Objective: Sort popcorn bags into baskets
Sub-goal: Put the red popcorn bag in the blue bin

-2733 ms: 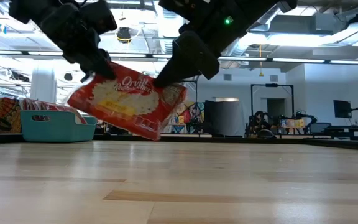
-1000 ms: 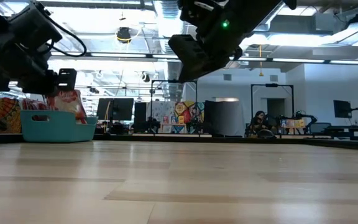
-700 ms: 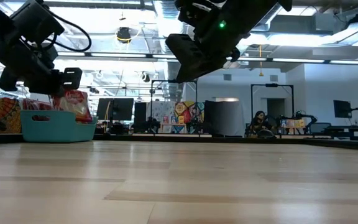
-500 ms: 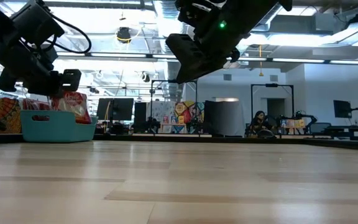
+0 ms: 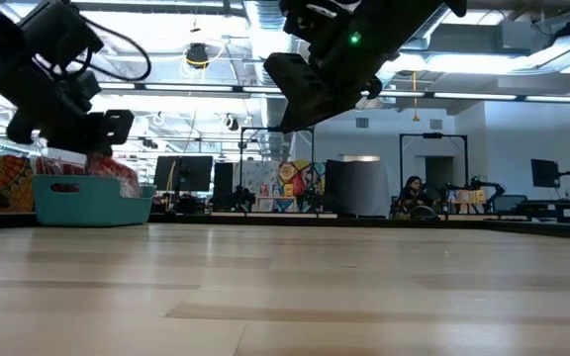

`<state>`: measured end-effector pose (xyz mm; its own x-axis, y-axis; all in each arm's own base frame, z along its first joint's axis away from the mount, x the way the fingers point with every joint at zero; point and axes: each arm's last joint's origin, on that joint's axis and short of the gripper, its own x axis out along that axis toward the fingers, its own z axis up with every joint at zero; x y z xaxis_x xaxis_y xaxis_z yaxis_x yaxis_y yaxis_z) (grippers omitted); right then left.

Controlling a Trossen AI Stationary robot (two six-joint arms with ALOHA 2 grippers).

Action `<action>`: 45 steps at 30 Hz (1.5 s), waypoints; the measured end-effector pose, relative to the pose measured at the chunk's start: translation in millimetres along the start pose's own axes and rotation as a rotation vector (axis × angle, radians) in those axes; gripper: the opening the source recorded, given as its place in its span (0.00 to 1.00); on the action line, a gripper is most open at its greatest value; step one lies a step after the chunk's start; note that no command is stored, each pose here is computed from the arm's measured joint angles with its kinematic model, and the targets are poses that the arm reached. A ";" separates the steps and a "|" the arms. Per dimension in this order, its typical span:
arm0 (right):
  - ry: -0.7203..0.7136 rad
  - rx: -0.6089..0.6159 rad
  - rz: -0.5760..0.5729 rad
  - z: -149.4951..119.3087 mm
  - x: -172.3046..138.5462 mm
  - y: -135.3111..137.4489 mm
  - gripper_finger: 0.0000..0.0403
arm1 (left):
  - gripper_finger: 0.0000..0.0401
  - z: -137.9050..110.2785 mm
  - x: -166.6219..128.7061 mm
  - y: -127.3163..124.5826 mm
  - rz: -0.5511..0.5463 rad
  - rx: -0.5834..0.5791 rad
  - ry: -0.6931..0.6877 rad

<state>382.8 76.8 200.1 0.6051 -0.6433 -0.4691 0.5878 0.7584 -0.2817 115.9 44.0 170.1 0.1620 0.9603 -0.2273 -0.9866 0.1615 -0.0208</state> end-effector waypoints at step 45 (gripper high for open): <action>0.095 0.202 0.529 -8.4 16.2 36.9 0.36 | 0.38 -53.9 -162.9 -68.5 -1.299 0.796 1.149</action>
<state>409.8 95.1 175.0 0.7991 -0.1627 -0.5787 0.3153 0.9331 0.1731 156.2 -135.7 156.1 0.2722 -0.3602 -0.8923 0.0059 0.9279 -0.3728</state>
